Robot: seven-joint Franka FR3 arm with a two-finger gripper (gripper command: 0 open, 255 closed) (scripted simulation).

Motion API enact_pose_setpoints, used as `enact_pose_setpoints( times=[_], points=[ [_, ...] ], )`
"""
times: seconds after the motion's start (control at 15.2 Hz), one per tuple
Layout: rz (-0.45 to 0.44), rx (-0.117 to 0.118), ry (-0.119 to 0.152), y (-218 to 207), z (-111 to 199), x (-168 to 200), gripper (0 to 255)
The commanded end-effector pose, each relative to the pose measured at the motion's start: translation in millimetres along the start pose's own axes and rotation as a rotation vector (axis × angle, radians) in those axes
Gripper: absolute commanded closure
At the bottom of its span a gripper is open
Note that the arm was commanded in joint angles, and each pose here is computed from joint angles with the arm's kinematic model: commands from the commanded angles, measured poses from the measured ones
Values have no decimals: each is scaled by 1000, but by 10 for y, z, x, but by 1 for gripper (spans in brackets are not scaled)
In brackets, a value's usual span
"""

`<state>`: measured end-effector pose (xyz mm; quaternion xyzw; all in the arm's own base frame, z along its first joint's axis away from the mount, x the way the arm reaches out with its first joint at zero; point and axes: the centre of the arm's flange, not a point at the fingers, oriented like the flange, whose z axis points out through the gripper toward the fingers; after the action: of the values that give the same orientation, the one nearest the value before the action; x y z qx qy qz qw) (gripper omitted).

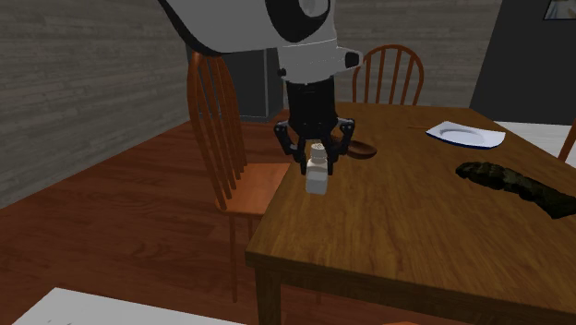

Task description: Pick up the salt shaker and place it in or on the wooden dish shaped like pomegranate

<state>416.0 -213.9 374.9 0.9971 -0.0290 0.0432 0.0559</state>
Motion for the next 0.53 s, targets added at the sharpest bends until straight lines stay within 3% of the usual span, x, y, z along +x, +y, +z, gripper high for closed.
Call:
enact_pose_setpoints(
  times=[0.0,0.46],
  points=[
    [0,0,-1,13,-100,7,255],
    [0,0,-1,53,-466,40,255]
  ],
)
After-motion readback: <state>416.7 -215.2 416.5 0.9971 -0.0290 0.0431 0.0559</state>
